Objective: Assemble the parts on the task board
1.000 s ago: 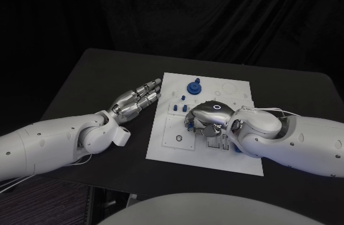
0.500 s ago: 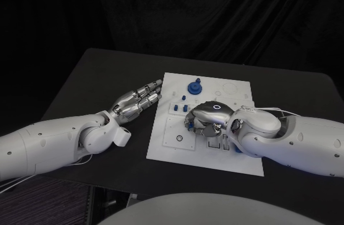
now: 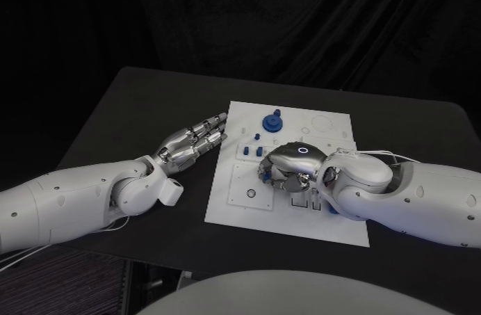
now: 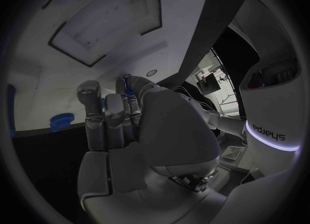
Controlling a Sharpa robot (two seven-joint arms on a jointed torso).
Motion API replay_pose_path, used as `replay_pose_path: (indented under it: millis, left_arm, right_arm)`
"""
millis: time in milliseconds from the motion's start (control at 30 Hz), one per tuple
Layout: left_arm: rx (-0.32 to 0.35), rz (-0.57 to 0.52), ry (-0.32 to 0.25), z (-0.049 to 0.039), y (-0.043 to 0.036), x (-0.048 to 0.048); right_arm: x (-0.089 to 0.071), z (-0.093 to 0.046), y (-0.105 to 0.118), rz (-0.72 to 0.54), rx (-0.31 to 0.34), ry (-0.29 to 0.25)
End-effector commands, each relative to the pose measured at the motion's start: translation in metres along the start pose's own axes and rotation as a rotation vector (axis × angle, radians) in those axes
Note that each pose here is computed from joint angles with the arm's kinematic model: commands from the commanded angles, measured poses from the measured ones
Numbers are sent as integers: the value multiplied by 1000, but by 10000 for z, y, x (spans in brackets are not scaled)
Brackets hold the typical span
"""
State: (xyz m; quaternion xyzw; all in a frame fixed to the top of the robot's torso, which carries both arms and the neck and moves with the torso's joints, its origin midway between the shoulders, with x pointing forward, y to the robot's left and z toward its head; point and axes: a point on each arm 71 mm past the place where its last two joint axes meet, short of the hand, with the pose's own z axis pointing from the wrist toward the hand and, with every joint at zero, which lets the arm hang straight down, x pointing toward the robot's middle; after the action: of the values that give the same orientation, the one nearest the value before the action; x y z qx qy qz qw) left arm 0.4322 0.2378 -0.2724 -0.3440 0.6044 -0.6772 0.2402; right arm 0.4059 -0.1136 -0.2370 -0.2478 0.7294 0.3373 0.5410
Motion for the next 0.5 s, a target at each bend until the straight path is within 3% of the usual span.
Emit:
replay_pose_path:
  millis: [33, 500]
  left_arm:
    - [6, -12, 14, 6, 4, 22]
    - [3, -13, 14, 5, 11, 21]
  right_arm:
    - [19, 1, 4, 1, 6, 12]
    - [71, 3, -20, -3, 36, 68]
